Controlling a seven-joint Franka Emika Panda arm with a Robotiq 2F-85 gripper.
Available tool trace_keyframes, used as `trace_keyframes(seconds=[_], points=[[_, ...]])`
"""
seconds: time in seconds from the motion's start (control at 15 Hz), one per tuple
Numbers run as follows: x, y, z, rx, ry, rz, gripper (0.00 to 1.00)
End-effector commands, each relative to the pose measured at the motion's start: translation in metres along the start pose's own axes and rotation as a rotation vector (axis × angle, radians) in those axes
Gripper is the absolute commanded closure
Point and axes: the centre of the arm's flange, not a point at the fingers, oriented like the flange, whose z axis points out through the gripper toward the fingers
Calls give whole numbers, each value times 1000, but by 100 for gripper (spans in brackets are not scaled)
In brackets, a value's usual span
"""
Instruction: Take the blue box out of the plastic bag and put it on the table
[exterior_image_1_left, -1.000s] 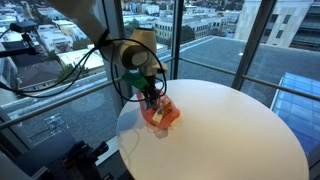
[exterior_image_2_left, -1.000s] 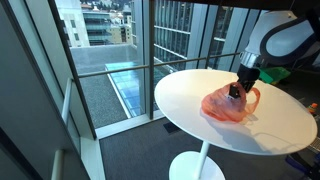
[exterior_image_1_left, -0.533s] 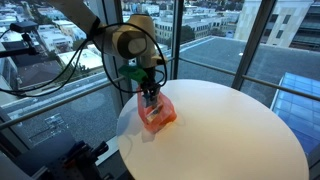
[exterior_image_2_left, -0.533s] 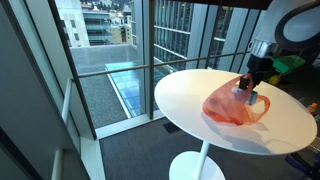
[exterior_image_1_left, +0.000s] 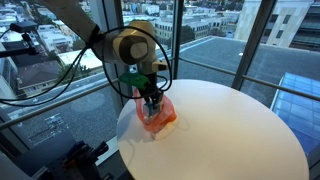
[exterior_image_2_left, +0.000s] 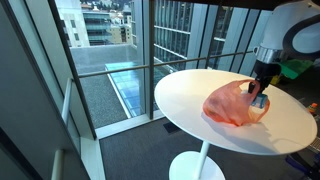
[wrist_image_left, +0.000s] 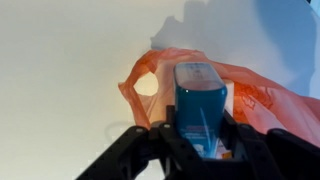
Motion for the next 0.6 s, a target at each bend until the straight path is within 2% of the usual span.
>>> trace_keyframes(seconds=[0.0,0.27,0.53], points=[[-11,14,4,-41,-26,15,82],[-19,33,-5,-44,-11,34,82],[-21,54,-23,12,53,68,82]])
